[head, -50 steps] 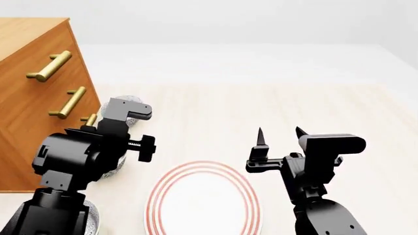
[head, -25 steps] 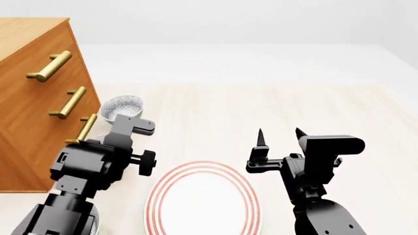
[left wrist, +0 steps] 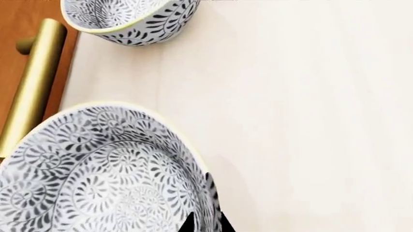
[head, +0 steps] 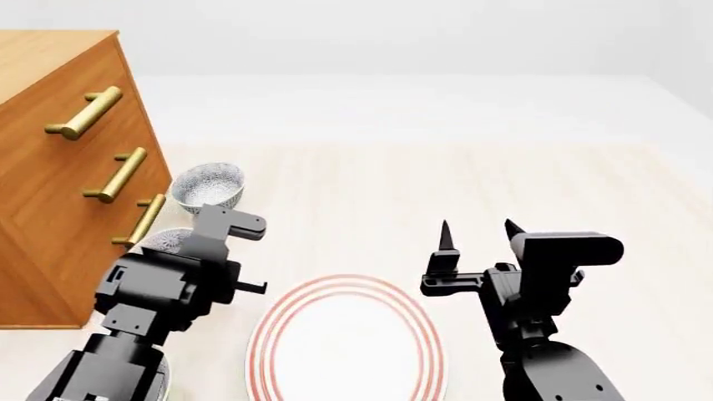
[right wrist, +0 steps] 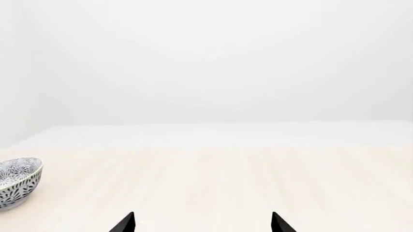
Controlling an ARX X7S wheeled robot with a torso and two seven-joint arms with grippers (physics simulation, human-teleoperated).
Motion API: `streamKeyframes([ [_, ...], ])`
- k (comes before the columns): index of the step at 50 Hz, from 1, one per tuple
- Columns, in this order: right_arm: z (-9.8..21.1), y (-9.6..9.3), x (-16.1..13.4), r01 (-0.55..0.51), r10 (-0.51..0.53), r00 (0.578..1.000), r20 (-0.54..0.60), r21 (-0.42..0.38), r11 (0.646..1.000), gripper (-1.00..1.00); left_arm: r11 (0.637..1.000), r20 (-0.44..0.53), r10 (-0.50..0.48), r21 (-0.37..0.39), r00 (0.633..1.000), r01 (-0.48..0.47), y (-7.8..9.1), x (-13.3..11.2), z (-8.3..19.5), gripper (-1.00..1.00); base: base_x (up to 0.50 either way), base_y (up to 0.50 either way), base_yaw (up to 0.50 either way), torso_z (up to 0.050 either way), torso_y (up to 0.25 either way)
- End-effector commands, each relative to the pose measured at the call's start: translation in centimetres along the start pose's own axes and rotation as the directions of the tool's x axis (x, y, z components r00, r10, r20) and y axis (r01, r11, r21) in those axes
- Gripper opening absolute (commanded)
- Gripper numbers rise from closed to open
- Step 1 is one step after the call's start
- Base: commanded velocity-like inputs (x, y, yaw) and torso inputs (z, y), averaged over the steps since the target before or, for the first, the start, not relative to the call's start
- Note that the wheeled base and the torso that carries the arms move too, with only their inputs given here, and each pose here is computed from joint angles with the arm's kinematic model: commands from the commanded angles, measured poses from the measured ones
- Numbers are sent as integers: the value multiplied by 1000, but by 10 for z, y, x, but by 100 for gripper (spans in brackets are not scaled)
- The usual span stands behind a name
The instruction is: Put the bowl in the middle on the plate.
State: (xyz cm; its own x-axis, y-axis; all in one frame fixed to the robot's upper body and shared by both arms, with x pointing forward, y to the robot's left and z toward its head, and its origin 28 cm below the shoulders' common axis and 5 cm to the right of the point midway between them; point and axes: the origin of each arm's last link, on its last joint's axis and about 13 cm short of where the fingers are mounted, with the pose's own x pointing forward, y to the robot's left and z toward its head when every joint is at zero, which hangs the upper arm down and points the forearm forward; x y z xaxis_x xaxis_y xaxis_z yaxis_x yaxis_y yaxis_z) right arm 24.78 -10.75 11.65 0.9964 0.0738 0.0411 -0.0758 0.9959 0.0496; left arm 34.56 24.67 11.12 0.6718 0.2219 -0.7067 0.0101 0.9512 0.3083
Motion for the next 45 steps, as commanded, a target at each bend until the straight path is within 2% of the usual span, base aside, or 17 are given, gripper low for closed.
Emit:
streamKeyframes([
  [1, 0, 0, 0, 3, -3, 1000, 1, 2, 1000, 100, 1000, 0, -4, 9, 1000, 4, -1, 1, -2, -100, 0, 0, 0, 0, 0],
  [9, 0, -1, 0, 4, -4, 1000, 2, 4, 1000, 100, 1000, 11, -8, 21, 1000, 8, -1, -3, -1, -100, 0, 0, 0, 0, 0],
  [13, 1, -1, 0, 5, -5, 1000, 7, 4, 1000, 100, 999, 47, -15, 29, 999, 13, 2, -12, 4, -100, 0, 0, 0, 0, 0],
  [21, 3, -1, 0, 5, -5, 1000, 14, 7, 1000, 100, 997, 152, -17, 72, 988, 6, 5, -34, 15, -100, 0, 0, 0, 0, 0],
  [23, 4, -1, -1, 5, -5, 1000, 17, 6, 1000, 100, 996, 228, 25, 83, 973, -45, 7, -42, 19, -100, 0, 0, 0, 0, 0],
  [24, 4, -1, -1, 6, -6, 1000, 17, 7, 1000, 100, 997, 221, 11, 72, 975, -28, 7, -45, 20, -100, 0, 0, 0, 0, 0],
  [25, 3, -1, -1, 7, -7, 1000, 17, 7, 1000, 100, 995, 263, 26, 83, 964, -50, 9, -51, 24, -100, 0, 0, 0, 0, 0],
  [32, 4, -2, -2, 9, -9, 1000, 19, 8, 1000, 100, 997, 320, 7, 75, 948, -33, 15, -71, 34, -100, 0, 0, 0, 0, 0],
  [37, 4, -2, -1, 11, -11, 1000, 21, 8, 1000, 100, 991, 371, -34, 135, 928, -18, 10, -83, 32, -100, 0, 0, 0, 0, 0],
  [41, 3, -2, -1, 13, -13, 1000, 20, 8, 1000, 100, 976, 408, -77, 219, 910, -16, 1, -90, 25, -100, 0, 0, 0, 0, 3],
  [44, 3, -3, -2, 17, -17, 1000, 20, 8, 1000, 100, 950, 423, -151, 311, 893, 14, -7, -101, 16, -100, 0, 0, 0, 0, 0],
  [45, 3, -3, -2, 19, -19, 1000, 20, 9, 1000, 100, 930, 428, -190, 367, 884, 22, -11, -105, 10, -100, 0, 0, 0, 0, 0],
])
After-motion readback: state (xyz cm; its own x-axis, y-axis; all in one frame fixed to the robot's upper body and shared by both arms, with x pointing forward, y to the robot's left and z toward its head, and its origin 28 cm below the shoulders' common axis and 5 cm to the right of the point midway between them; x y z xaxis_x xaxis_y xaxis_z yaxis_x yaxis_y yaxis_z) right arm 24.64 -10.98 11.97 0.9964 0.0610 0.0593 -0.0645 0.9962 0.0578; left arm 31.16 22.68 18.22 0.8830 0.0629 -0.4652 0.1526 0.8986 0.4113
